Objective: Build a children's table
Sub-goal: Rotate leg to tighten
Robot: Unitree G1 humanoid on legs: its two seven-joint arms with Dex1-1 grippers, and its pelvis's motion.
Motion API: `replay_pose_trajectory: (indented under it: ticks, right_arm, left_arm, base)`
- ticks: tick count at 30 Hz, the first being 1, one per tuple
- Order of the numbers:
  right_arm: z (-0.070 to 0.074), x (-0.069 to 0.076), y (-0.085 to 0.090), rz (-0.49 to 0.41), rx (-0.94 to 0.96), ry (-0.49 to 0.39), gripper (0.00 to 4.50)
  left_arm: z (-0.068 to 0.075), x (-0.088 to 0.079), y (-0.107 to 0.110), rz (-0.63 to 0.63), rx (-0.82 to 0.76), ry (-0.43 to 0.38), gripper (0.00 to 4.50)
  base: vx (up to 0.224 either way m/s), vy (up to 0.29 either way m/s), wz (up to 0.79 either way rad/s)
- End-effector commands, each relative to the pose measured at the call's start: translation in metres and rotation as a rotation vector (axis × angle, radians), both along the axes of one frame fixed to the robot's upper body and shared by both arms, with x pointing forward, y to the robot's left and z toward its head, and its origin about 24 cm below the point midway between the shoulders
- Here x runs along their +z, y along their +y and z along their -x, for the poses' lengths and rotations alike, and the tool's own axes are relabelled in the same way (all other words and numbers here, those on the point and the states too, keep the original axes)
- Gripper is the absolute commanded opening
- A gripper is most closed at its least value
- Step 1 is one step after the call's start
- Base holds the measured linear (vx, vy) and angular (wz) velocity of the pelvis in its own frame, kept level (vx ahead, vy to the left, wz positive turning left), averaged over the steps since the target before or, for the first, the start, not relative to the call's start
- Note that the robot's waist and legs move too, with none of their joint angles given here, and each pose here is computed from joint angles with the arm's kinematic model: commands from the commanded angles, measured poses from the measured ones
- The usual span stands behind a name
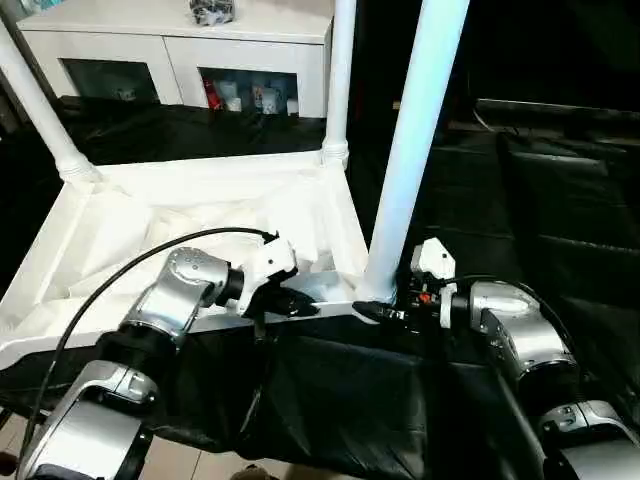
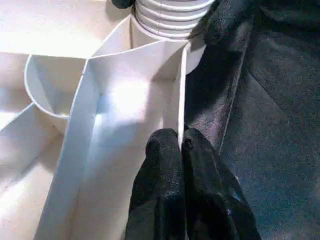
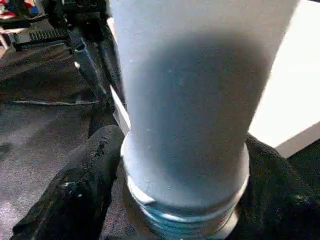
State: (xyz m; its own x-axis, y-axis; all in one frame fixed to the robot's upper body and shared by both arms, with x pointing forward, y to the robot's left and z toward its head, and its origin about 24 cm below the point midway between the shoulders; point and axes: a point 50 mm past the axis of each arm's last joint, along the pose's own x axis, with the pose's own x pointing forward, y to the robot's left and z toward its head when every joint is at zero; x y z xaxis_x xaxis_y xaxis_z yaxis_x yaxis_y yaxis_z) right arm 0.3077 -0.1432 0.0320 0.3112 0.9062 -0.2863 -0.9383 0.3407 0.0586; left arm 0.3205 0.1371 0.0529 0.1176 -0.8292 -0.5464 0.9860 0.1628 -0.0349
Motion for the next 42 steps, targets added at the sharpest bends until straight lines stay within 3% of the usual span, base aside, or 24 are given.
replay_pose_trajectory:
  ticks: [1, 9, 12, 14, 16, 22, 25, 26, 30, 37, 42]
  right_arm:
    - [0.026, -0.024, 0.027, 0.026, 0.227, 0.141, 3.15]
    - [0.027, -0.025, 0.027, 0.011, 0.178, 0.145, 2.76]
    - [0.011, -0.028, 0.031, 0.016, -0.053, 0.091, 2.75]
    - [0.008, -0.029, 0.032, 0.018, -0.101, 0.082, 2.74]
    - [-0.006, -0.031, 0.037, 0.015, -0.345, 0.057, 2.73]
    - [-0.02, -0.034, 0.055, 0.008, -0.627, 0.068, 2.72]
    - [-0.02, -0.031, 0.072, -0.012, -0.602, 0.054, 2.72]
    - [-0.021, -0.03, 0.075, -0.008, -0.59, 0.041, 3.28]
    - [-0.024, -0.026, 0.076, -0.049, -0.598, 0.052, 3.52]
    - [-0.025, -0.021, 0.049, -0.022, -0.497, -0.023, 4.17]
    - [-0.02, -0.02, 0.03, 0.024, -0.365, -0.042, 4.17]
  left_arm:
    - [-0.006, 0.008, -0.004, 0.024, 0.02, -0.039, 0.0]
    - [-0.007, 0.008, -0.003, 0.03, 0.063, -0.058, 0.0]
    - [-0.016, 0.009, -0.008, 0.035, 0.177, -0.109, 0.0]
    - [-0.017, 0.009, -0.01, 0.037, 0.196, -0.115, 0.0]
    - [-0.021, 0.009, -0.02, 0.033, 0.263, -0.148, 0.0]
    - [-0.025, 0.007, -0.049, 0.038, 0.358, -0.174, 0.0]
    - [-0.024, 0.006, -0.063, 0.035, 0.365, -0.189, 0.0]
    - [-0.023, 0.005, -0.066, 0.026, 0.348, -0.194, 0.0]
    - [-0.02, 0.005, -0.071, 0.032, 0.311, -0.193, 0.0]
    - [-0.013, 0.006, -0.059, 0.038, 0.188, -0.17, 0.0]
    - [-0.011, 0.008, -0.045, 0.047, 0.127, -0.145, 0.0]
  base:
    - [0.0, 0.0, 0.0]
    - [0.0, 0.0, 0.0]
    - [0.0, 0.0, 0.0]
    - [0.0, 0.0, 0.0]
    - [0.0, 0.0, 0.0]
    - [0.0, 0.0, 0.0]
    - [0.0, 0.0, 0.0]
    - [0.0, 0.0, 0.0]
    - [0.0, 0.0, 0.0]
    - [0.0, 0.0, 0.0]
    - [0.0, 0.0, 0.0]
